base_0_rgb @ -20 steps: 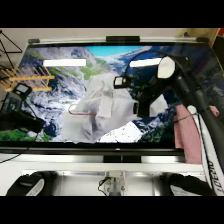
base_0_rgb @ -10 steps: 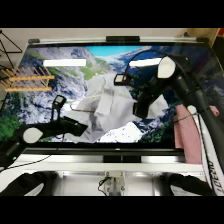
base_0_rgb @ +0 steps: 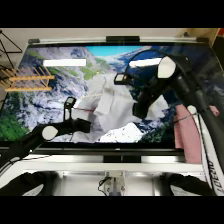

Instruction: Fold the shirts.

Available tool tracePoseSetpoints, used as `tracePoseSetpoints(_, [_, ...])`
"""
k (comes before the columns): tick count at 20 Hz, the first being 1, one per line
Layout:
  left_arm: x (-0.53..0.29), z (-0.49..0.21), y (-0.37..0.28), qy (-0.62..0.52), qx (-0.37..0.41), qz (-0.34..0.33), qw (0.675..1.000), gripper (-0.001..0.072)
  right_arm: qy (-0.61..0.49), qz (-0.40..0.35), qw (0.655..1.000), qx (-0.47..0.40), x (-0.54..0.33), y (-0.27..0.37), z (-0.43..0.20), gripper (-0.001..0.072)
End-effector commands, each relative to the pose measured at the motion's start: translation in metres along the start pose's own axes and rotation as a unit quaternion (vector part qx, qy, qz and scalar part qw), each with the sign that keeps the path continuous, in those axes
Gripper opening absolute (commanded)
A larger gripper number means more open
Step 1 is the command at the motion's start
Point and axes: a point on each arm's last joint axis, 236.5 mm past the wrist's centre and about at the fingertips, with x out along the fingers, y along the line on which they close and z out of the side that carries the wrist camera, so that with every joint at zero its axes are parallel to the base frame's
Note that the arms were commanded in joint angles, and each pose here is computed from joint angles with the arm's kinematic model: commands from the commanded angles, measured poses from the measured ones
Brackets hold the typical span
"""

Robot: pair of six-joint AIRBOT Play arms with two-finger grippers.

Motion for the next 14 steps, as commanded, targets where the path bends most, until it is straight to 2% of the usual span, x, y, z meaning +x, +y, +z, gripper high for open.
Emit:
tracePoseSetpoints(1, [-0.014, 0.016, 0.041, 0.009, -0.018, 0.038, 0.999, 0.0053, 0.004, 0.006, 1.0, 0.02, -0.007, 0.009, -0.004, 0.0062])
tracePoseSetpoints(6, [-0.071, 0.071, 0.129, -0.041, -0.092, 0.107, 0.989, 0.0053, -0.051, -0.03, 0.998, 0.003, -0.039, 0.023, 0.009, 0.0062])
tracePoseSetpoints(14, [-0.107, 0.136, 0.116, -0.104, -0.059, 0.104, 0.987, 0.0053, -0.046, -0.05, 0.998, -0.001, -0.037, 0.024, 0.016, 0.0061])
